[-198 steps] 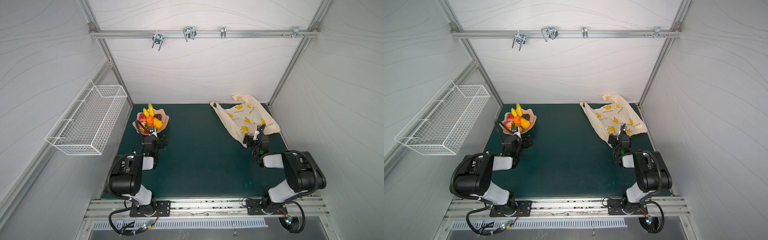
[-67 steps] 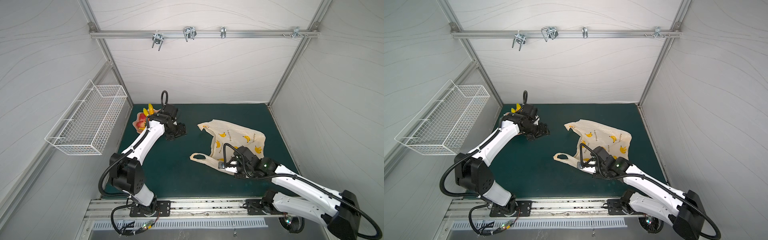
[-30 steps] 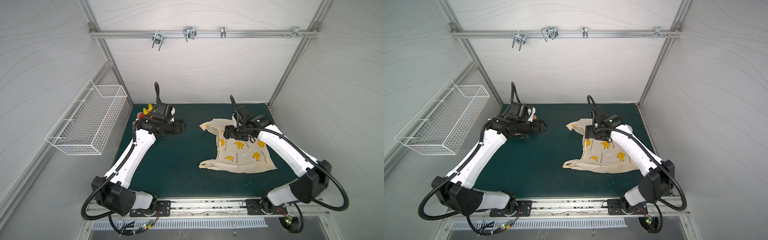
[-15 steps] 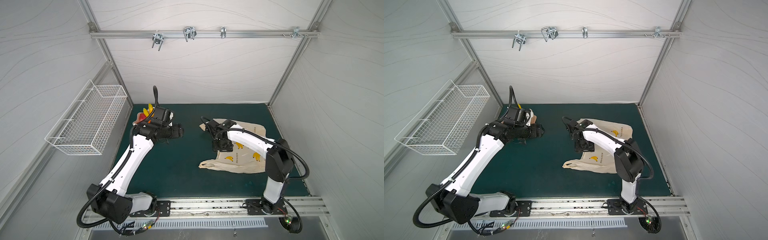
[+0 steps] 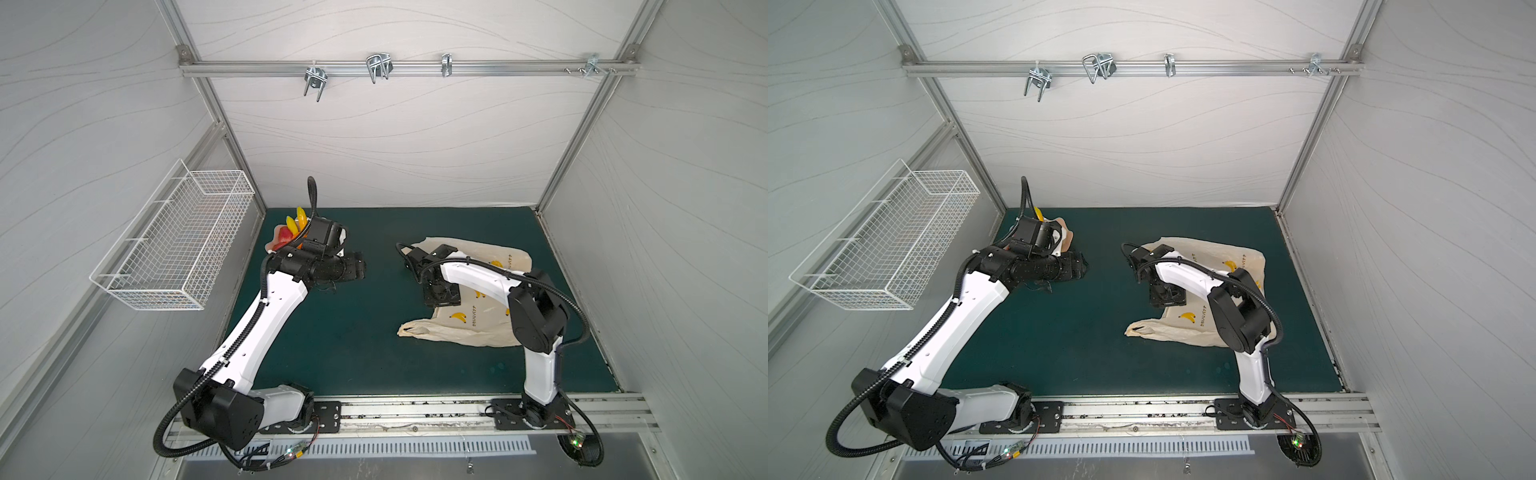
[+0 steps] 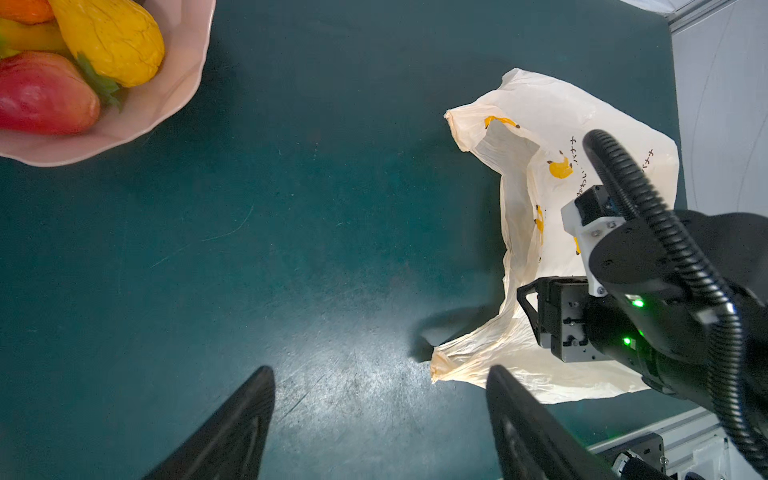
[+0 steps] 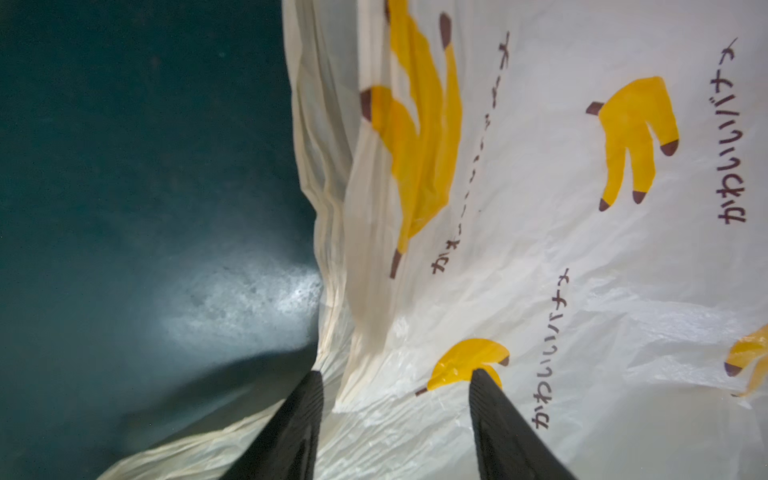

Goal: Place the fruits into the plastic bag
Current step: 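Lift the bag's opening edge with the right gripper, raising it upward, then reach the left gripper to the bag's other edge near the right gripper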

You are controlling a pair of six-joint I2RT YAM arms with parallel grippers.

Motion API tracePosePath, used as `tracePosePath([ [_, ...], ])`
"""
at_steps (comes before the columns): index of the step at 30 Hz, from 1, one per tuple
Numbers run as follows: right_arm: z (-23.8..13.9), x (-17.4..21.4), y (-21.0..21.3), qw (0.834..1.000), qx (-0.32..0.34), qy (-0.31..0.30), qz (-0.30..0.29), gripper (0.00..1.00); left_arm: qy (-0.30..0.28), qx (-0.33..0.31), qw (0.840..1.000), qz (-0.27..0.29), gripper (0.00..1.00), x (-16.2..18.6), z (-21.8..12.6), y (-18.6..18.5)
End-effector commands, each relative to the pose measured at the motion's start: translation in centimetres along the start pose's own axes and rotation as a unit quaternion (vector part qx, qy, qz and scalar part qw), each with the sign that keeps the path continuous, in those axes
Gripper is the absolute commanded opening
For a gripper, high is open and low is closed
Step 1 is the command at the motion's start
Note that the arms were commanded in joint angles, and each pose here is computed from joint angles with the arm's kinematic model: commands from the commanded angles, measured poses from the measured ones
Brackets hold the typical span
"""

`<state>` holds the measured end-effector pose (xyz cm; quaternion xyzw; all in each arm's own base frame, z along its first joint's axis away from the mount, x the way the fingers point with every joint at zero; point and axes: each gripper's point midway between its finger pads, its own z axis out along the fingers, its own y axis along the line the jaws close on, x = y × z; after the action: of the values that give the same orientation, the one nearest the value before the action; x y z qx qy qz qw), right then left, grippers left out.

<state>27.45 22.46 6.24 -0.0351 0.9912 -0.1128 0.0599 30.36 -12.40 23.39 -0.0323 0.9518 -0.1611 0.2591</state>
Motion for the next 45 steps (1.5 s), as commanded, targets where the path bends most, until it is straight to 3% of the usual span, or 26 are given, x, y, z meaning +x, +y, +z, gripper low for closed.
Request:
tracePosePath([
  [1, 1.0, 0.1, -0.9, 0.999, 0.033, -0.002, 0.011, 0.51, -0.015, -0.001, 1.0, 0.006, 0.82, -0.5, -0.3, -0.1],
  [12, -0.5, -0.4, -2.0, 0.999, 0.033, -0.026, 0.015, 0.0, -0.023, -0.006, 1.0, 0.005, 0.81, -0.7, -0.2, 0.1],
  [27, -5.3, -1.3, -3.3, 0.996, 0.002, -0.081, 0.03, 0.0, -0.005, 0.014, 1.0, -0.015, 0.81, 0.5, 1.9, -0.1],
  [35, -8.1, -1.7, -3.2, 0.993, -0.036, -0.109, 0.037, 0.0, 0.035, 0.084, 0.995, -0.046, 0.79, 1.7, 4.5, -2.7],
  [45, -12.5, -1.8, -3.9, 0.982, -0.093, -0.162, 0.021, 0.0, 0.066, 0.151, 0.986, -0.036, 0.78, 2.8, 6.1, -6.6],
])
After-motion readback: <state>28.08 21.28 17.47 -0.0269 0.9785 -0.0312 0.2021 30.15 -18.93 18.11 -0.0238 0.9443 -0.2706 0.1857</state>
